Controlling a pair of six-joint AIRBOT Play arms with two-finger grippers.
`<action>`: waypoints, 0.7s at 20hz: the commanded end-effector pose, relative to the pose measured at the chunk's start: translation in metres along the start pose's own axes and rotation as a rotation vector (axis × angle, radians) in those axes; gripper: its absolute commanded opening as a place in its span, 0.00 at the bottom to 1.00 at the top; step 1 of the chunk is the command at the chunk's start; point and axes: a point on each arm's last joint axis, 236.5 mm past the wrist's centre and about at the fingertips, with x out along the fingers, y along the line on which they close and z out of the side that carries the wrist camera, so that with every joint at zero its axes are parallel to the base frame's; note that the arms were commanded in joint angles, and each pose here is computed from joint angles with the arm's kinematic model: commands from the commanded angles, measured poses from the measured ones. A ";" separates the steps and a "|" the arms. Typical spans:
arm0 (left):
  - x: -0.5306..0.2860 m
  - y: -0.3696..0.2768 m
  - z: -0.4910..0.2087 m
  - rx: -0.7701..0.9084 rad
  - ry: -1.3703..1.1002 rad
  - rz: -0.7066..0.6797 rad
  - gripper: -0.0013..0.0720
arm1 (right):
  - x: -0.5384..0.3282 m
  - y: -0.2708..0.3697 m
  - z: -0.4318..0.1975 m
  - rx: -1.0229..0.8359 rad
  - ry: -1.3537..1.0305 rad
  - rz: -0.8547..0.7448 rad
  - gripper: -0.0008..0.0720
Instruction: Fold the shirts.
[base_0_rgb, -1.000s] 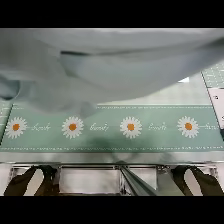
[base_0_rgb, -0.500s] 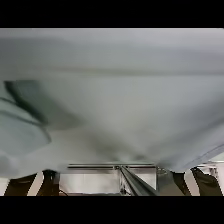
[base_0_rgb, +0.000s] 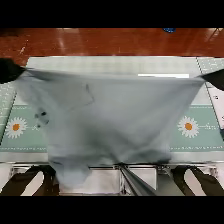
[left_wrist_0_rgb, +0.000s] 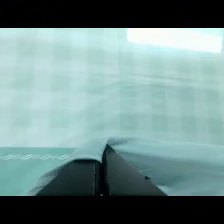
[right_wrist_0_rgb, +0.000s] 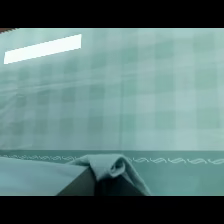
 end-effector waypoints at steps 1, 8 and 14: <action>0.118 0.029 0.006 -0.174 0.048 -0.039 0.04 | 0.091 -0.033 0.018 0.153 0.026 0.134 0.04; 0.243 0.046 0.013 -0.272 0.203 -0.089 0.04 | 0.217 -0.103 0.036 0.364 0.147 0.209 0.04; 0.269 0.044 -0.013 -0.263 0.317 -0.120 0.04 | 0.258 -0.102 0.015 0.304 0.240 0.175 0.04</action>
